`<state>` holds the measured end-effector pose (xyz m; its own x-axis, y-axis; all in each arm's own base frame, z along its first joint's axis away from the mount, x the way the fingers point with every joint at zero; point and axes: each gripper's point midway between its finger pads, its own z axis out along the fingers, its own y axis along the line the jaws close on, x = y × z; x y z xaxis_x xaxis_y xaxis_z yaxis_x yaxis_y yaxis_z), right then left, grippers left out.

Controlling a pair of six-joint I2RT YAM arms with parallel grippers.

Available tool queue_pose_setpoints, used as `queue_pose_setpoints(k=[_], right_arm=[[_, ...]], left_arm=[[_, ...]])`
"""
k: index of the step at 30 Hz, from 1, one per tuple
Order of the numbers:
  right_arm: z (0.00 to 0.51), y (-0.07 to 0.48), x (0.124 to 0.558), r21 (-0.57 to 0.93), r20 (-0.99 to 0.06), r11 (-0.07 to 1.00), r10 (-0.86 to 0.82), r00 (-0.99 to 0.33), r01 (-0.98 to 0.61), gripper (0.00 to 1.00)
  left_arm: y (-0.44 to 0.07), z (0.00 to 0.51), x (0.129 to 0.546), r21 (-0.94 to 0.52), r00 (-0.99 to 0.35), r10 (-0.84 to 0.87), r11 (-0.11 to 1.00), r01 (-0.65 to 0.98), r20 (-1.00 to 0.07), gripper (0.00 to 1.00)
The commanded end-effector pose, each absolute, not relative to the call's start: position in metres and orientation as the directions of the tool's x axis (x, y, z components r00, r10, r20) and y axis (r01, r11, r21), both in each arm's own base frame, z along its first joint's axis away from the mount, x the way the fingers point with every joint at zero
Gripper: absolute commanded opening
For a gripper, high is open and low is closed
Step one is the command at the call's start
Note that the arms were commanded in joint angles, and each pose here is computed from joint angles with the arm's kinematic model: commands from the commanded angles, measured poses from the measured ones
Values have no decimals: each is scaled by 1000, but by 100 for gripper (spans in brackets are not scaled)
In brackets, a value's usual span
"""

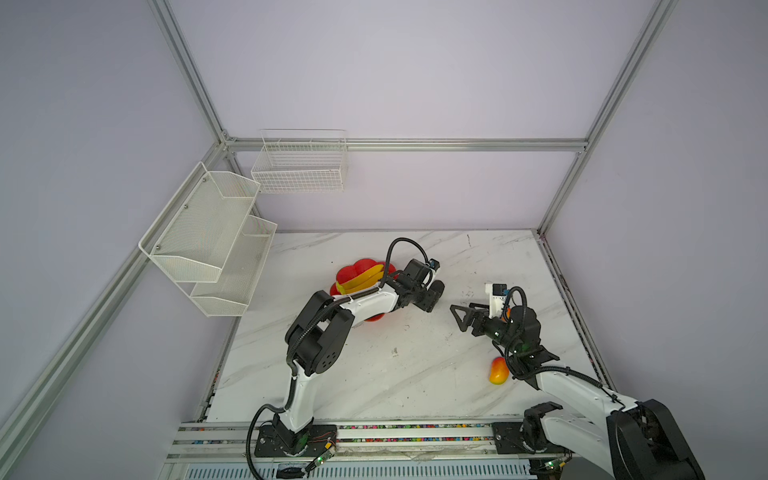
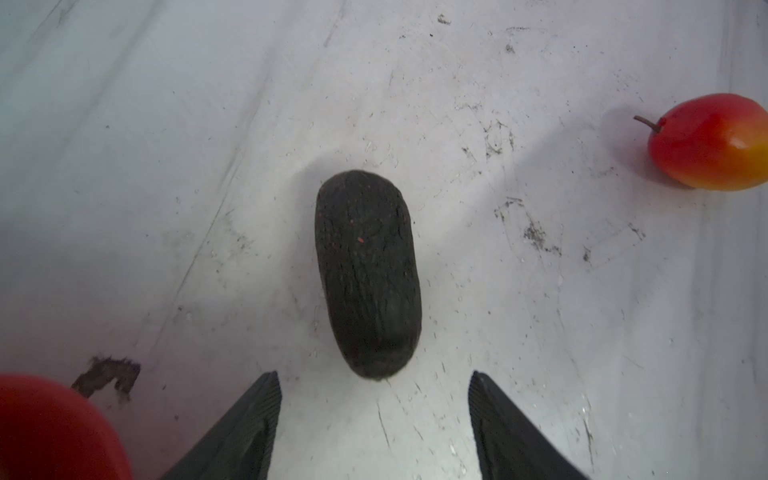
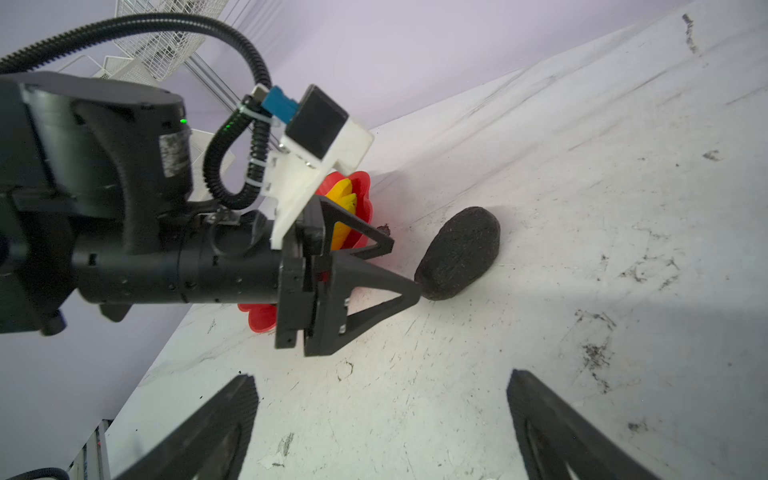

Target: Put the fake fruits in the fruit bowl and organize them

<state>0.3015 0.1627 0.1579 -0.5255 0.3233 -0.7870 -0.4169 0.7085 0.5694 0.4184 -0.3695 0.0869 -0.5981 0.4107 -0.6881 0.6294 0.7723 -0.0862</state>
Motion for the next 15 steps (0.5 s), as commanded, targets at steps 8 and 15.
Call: queue_pose_setpoints(k=[8,15], right_arm=[[166,164,298,588,-786,671,343,-513,-452,97],[165,165,299,588,-786,668,339,-517,-456,97]], left_arm=[[-405,111,463,-88,-535,351,771,631,-769,73],[-408,96,467,-90,-548,357,773,628,-756,70]])
